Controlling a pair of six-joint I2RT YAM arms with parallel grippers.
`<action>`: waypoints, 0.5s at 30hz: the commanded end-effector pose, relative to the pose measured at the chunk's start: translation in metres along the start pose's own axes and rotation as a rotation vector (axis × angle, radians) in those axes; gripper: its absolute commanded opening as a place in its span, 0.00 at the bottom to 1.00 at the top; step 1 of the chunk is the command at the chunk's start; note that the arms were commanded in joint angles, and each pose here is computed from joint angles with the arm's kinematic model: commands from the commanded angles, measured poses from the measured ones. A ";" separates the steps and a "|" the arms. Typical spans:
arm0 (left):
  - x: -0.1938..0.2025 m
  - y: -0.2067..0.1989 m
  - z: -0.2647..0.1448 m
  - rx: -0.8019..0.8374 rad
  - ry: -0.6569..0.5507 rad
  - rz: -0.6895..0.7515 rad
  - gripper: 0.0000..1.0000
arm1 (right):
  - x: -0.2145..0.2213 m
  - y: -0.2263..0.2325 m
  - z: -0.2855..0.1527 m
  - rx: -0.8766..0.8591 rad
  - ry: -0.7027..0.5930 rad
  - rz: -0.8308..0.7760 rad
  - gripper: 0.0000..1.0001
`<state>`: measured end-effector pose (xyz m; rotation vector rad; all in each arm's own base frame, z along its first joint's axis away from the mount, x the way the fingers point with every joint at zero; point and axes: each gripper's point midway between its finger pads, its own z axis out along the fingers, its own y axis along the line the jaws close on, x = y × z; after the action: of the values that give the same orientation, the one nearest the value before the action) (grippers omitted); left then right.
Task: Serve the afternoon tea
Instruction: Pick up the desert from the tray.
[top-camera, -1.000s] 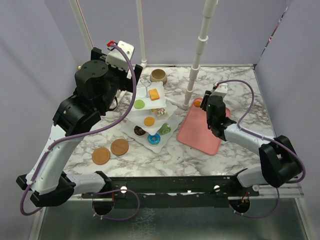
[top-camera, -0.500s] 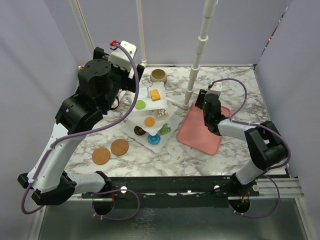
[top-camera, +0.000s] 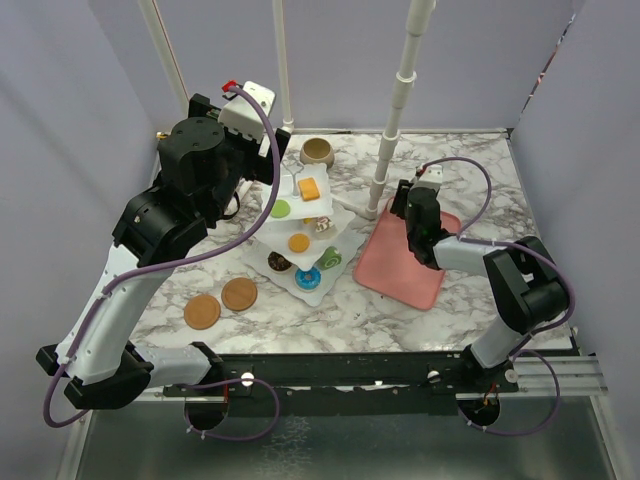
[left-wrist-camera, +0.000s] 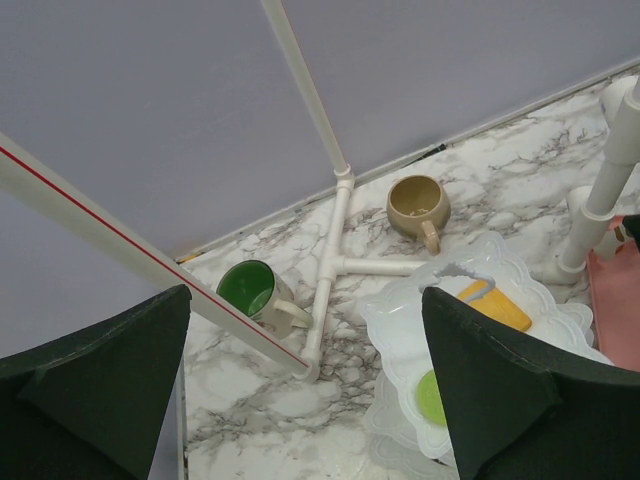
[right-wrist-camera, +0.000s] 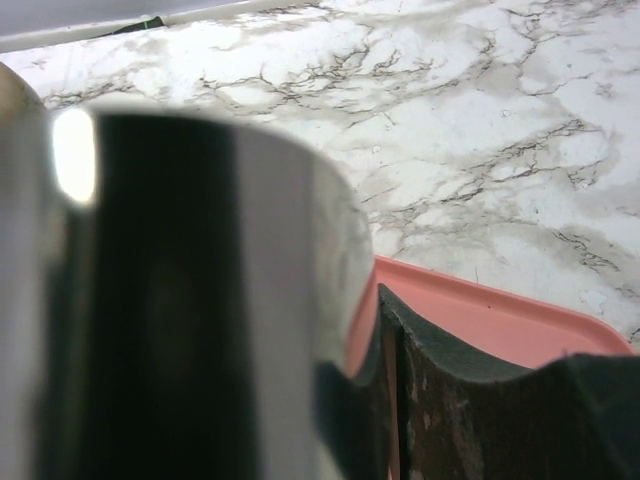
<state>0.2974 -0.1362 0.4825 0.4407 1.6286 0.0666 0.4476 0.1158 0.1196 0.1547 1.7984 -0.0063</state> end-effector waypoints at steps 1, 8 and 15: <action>-0.008 0.002 -0.003 0.007 -0.021 -0.015 0.99 | 0.001 0.000 0.006 -0.009 -0.012 -0.010 0.55; -0.009 0.005 -0.005 0.001 -0.022 -0.011 0.99 | 0.007 0.010 0.015 -0.049 -0.005 -0.032 0.53; -0.010 0.005 -0.007 0.003 -0.028 -0.013 0.99 | 0.010 0.014 0.016 -0.068 -0.005 -0.035 0.51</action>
<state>0.2974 -0.1367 0.4831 0.4424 1.6272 0.0642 0.4583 0.1233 0.1141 0.1094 1.7805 0.0111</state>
